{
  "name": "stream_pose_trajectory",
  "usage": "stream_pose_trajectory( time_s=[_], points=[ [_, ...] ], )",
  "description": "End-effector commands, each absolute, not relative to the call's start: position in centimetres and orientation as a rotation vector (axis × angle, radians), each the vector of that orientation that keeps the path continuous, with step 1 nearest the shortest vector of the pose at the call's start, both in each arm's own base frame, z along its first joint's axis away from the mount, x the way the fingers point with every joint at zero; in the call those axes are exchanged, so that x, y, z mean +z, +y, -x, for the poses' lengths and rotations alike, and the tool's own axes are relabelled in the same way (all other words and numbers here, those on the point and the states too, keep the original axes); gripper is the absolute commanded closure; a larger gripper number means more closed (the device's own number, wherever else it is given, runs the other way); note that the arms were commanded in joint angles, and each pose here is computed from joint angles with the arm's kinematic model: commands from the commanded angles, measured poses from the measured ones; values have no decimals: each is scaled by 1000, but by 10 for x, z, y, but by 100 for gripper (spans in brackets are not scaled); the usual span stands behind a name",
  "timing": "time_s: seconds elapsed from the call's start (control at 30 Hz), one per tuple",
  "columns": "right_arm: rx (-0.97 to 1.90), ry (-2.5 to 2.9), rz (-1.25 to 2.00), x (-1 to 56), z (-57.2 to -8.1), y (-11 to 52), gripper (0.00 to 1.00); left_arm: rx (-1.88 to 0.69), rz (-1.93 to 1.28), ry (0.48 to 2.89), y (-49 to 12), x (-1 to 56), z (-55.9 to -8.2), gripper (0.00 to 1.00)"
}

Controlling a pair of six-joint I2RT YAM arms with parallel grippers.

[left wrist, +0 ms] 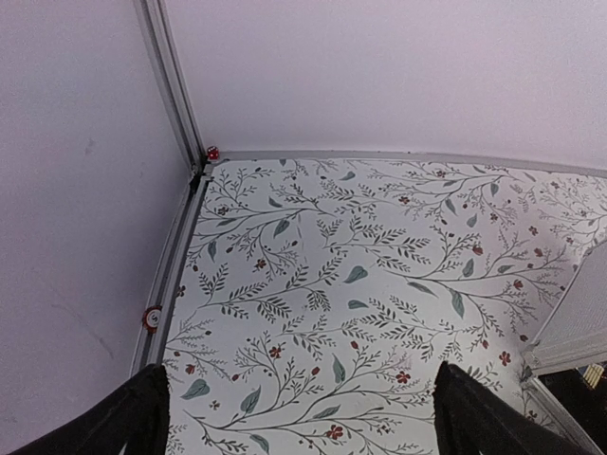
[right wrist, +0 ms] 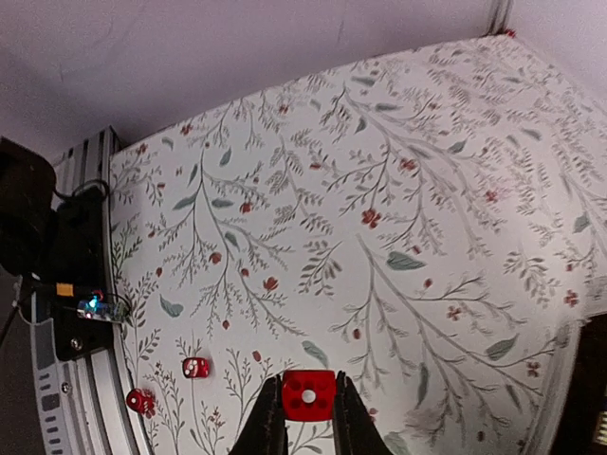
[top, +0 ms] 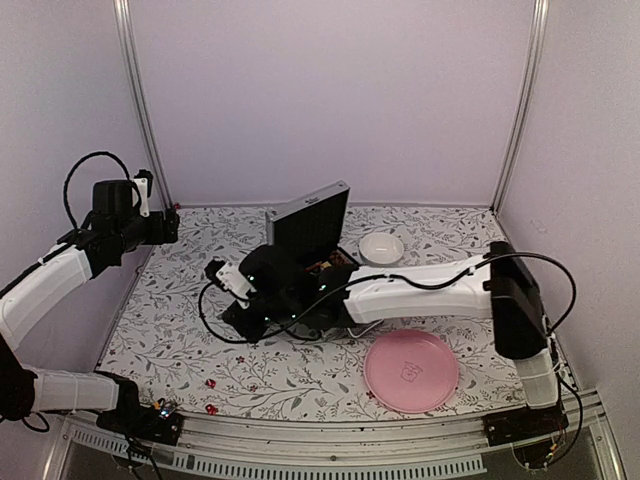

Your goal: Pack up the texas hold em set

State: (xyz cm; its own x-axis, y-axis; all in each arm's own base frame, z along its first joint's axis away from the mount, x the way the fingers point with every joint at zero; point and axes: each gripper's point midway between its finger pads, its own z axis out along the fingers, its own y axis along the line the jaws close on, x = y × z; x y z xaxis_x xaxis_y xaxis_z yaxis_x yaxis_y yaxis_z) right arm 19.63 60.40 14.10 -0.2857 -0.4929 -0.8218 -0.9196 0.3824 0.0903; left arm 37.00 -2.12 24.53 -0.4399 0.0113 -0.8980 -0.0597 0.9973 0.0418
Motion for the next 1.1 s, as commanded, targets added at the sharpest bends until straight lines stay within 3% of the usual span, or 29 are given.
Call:
stream_pose_trajectory(
  time_s=[0.0,0.2,0.37,1.07],
  points=[
    [726,1912,1003,208,-248,537,96,75,13,2026,-26,242,-371,3],
    [661,2110,846,172,-298,451,96,78,14,2027,-26,242,-371,3],
    [599,2250,789,136,-324,419,96,72,9,2036,-27,239,-373,3],
    [508,2424,874,67,-340,432,97,77,5,2045,-27,236,-373,3]
  ],
)
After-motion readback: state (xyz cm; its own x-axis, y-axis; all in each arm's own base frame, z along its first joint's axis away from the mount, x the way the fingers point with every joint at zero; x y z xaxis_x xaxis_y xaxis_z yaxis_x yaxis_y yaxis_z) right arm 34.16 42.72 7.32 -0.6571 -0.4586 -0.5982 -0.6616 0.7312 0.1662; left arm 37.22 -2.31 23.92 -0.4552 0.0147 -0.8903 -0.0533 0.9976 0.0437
